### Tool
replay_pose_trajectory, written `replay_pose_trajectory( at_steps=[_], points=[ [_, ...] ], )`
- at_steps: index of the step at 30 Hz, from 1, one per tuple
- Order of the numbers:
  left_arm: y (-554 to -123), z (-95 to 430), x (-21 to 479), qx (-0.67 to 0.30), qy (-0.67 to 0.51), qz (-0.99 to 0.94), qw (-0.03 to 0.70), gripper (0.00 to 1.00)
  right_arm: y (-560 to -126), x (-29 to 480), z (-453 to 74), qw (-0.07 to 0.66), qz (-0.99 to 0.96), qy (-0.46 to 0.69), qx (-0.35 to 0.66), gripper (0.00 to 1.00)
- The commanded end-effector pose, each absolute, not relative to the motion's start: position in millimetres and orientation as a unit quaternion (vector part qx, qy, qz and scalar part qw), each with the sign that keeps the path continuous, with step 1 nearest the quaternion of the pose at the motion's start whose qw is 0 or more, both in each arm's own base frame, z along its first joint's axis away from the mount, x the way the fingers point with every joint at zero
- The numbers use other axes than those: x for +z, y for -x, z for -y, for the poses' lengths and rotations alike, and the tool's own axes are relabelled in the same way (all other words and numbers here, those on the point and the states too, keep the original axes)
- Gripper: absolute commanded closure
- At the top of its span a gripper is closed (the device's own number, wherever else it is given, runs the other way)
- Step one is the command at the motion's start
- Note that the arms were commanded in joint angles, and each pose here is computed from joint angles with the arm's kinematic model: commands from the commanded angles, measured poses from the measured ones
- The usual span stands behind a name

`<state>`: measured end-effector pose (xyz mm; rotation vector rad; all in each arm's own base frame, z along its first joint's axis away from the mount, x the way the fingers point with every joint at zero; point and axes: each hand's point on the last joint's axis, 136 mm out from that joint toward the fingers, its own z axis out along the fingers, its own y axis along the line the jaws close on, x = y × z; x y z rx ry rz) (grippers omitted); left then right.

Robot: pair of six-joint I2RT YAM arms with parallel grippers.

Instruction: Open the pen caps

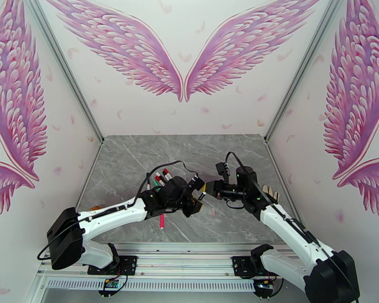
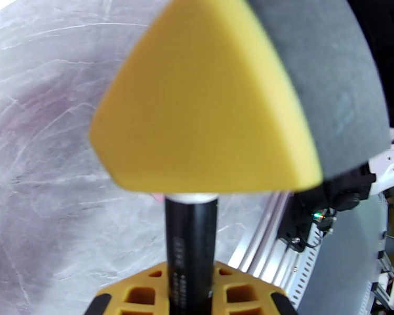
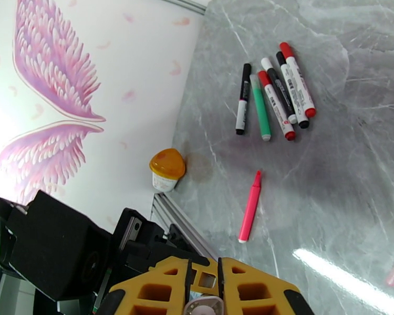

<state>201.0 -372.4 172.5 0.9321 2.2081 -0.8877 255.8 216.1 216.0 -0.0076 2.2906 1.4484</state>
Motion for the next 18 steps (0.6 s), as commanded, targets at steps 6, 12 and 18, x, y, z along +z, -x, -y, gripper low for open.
replay_pose_trajectory(
  at_steps=[6,12,18],
  points=[
    [-176.5,342.7,147.6,-0.318,-0.356,-0.849,0.228,1.0,-301.4,231.9,-179.2,0.298,-0.825,-0.072,0.474,0.93],
    [-164.9,346.2,161.7,-0.395,-0.346,-0.827,0.2,1.0,-296.3,241.9,-185.8,0.304,-0.812,-0.034,0.498,0.94],
    [-166.0,340.5,159.8,-0.401,-0.338,-0.829,0.193,1.0,-291.7,251.0,-187.1,0.315,-0.803,-0.005,0.507,0.94]
  ],
)
